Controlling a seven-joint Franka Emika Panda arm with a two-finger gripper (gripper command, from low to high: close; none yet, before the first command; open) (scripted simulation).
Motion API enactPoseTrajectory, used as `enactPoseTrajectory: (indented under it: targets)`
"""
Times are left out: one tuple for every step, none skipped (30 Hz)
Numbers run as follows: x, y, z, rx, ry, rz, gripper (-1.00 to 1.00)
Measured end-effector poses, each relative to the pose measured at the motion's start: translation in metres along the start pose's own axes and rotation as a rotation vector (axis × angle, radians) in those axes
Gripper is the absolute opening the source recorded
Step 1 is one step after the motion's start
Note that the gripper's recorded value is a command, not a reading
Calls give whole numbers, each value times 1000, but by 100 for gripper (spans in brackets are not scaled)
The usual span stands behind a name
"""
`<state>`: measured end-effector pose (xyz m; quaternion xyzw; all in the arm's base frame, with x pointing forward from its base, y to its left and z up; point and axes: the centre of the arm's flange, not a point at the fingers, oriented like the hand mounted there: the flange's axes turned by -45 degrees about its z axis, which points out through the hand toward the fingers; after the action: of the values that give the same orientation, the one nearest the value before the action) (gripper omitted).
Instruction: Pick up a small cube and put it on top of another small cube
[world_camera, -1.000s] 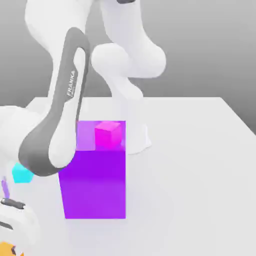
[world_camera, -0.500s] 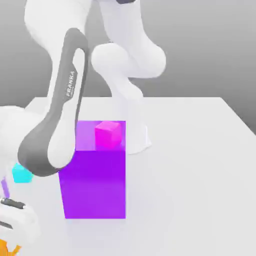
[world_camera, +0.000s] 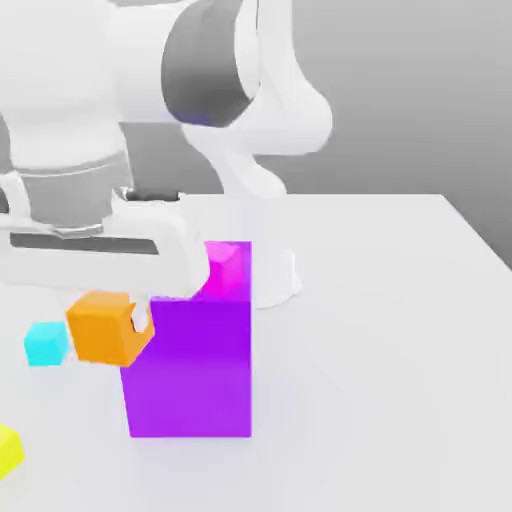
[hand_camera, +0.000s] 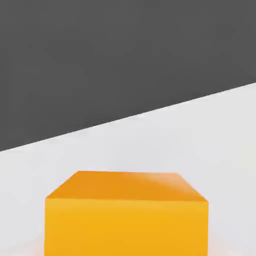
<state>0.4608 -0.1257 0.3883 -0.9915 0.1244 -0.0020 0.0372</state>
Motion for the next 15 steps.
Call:
enactPoseTrajectory:
  targets:
    - [-9,-5,-8,-1,-1,-5,-100]
    - [-17,-10,-15,-3,-1,-10,-100]
    - [-27,-15,-22,-6,-2,-15,-100]
    - [-36,-20,-28,-9,-2,-20,-100]
    - [-45,-25,-34,-13,-2,-25,-100]
    - [-55,-29,-40,-17,-2,-29,-100]
    - [-64,-33,-46,-22,-2,-34,-100]
    - [-74,-37,-51,-28,-2,-38,-100]
    - [-84,-41,-56,-34,-1,-42,-100]
    - [-94,-44,-60,-40,-1,-45,-100]
    - [-104,-47,-64,-47,0,-48,-100]
    - [-114,-50,-68,-55,1,-51,-100]
    - [-122,-52,-68,-61,2,-53,-100]
    - [-125,-52,-60,-65,2,-54,-100]
    - [-127,-52,-49,-67,2,-54,-100]
